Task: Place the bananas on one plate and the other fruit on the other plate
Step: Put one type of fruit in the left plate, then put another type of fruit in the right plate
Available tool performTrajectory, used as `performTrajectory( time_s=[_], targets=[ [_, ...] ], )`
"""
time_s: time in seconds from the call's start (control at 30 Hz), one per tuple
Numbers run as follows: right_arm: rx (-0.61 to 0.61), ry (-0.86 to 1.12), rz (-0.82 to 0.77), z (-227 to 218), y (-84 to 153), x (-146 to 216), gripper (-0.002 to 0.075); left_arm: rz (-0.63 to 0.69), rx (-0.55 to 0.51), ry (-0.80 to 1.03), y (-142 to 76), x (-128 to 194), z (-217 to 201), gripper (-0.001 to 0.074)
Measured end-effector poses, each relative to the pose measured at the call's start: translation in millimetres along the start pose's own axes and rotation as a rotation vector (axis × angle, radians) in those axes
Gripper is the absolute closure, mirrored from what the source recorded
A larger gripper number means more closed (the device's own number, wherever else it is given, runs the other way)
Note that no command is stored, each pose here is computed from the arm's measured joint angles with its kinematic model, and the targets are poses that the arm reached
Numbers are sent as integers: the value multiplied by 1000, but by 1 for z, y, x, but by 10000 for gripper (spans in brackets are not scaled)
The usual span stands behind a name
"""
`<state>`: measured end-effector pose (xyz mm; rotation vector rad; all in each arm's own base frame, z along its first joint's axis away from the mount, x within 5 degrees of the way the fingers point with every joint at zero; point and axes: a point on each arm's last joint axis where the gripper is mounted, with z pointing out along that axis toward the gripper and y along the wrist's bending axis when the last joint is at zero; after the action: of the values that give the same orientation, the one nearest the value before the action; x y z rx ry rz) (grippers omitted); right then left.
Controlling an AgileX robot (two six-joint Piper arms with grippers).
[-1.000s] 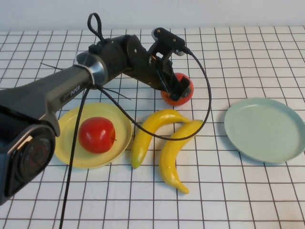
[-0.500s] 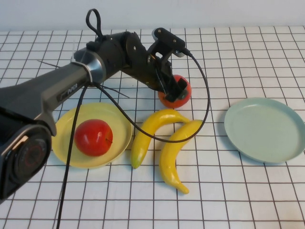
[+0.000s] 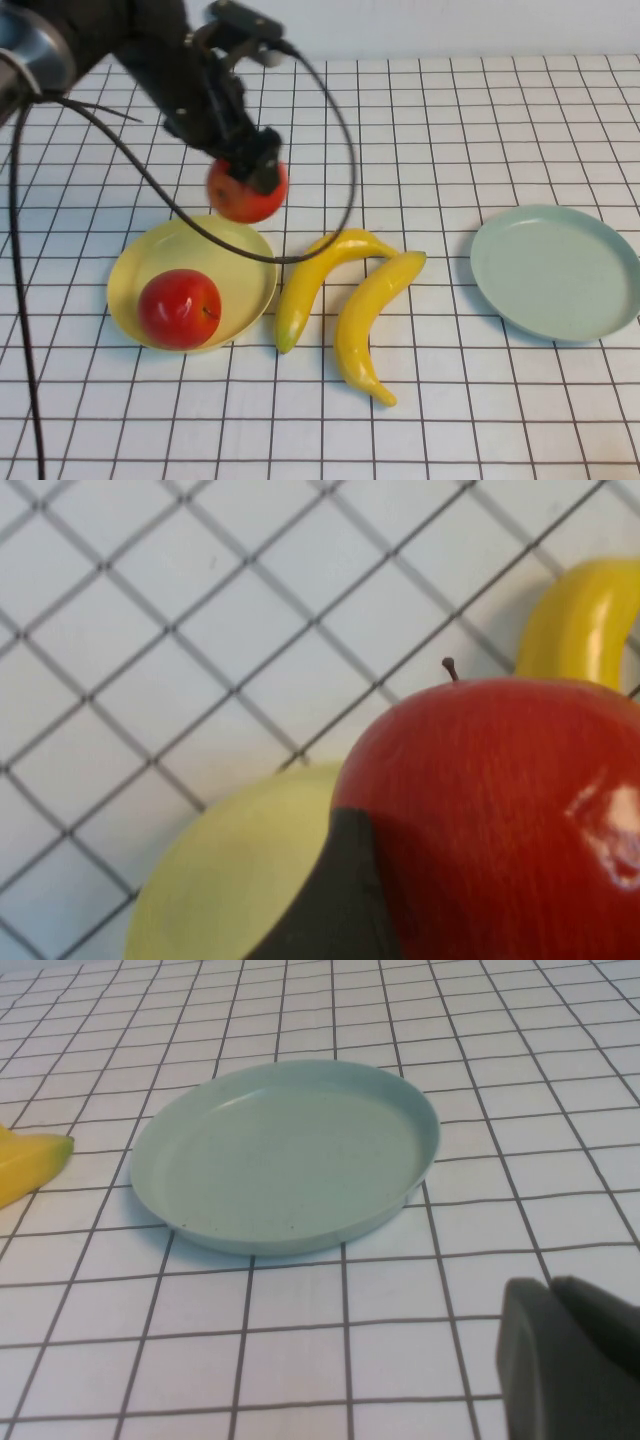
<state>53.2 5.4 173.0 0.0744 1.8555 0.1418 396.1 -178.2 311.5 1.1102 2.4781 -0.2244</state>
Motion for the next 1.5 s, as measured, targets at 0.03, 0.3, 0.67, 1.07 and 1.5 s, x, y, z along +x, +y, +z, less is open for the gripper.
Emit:
performTrajectory(
  time_s=[0.03,0.3,0.67,1.07,1.5],
  targets=[
    [1,0,0,0,0,0,741,-26,3,26,9,6,1,144],
    [1,0,0,0,0,0,741,-179,21,51,57,32,5,144],
    [1,0,0,0,0,0,741,-241,123,86,62,37,46,68],
    [1,0,0,0,0,0,741,-248,169,51,61,35,45,66],
    [0,0,0,0,0,0,741,-187,130,-152,29,16,-50,640]
  ],
)
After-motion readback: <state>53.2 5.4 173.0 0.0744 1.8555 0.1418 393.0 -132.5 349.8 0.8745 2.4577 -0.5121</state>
